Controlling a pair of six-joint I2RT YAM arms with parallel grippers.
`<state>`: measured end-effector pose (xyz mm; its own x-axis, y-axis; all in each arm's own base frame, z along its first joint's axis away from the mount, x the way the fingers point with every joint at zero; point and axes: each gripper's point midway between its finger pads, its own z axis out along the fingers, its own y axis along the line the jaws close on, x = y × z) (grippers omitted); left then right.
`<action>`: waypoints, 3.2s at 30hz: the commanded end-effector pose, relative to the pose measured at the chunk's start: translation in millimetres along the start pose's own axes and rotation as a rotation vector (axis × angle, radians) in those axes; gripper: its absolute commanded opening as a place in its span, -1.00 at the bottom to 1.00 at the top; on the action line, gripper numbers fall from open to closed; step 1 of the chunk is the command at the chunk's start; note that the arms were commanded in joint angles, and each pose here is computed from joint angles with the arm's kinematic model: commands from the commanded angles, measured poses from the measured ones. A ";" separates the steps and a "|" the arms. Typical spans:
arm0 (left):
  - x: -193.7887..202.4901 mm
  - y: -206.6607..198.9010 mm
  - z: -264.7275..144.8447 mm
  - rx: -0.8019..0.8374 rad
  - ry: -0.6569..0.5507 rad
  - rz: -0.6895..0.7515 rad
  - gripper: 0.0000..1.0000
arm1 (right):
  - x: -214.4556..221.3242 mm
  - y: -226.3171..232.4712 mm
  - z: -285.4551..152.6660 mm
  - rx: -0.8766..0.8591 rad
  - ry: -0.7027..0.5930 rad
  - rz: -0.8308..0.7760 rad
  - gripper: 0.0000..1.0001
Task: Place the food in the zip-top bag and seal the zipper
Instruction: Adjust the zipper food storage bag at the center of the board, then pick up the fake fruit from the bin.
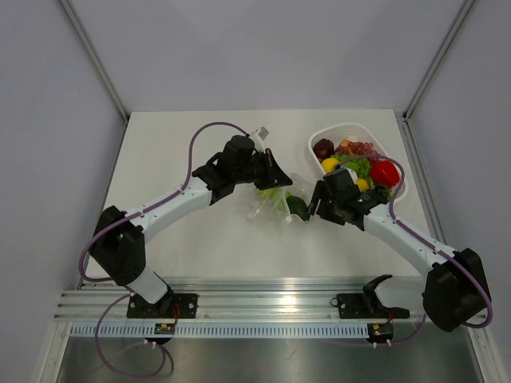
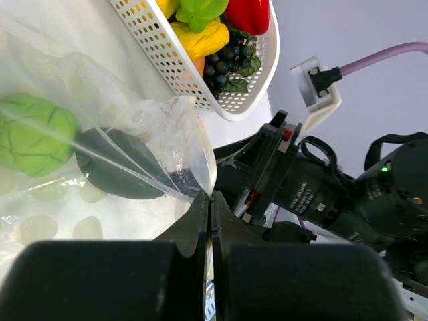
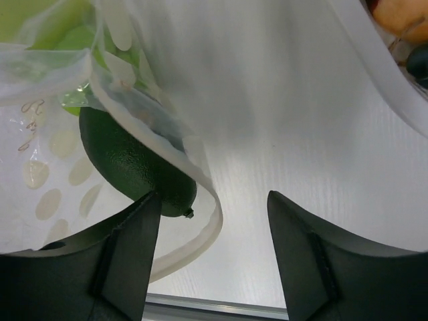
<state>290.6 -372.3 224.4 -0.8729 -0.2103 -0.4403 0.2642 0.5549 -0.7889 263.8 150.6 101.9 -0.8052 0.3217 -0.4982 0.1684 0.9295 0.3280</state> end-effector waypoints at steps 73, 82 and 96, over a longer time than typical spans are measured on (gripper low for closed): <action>-56.6 2.1 -74.2 -0.129 -0.210 0.164 -1.00 | -170.1 -45.0 -45.7 -0.009 -0.349 0.293 0.87; -46.5 -0.1 -71.1 -0.087 -0.170 0.165 -1.00 | -189.7 -50.5 4.6 0.016 -0.311 0.409 0.91; -44.7 -0.2 -72.0 -0.083 -0.165 0.175 -1.00 | -194.2 -67.8 50.6 0.122 -0.241 0.430 0.70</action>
<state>295.9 -298.7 256.8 -0.7688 -0.2236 -0.5992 0.3038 0.6968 -0.6498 419.4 41.4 125.3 -0.5396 0.6896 -0.4830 0.5267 0.7240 0.4454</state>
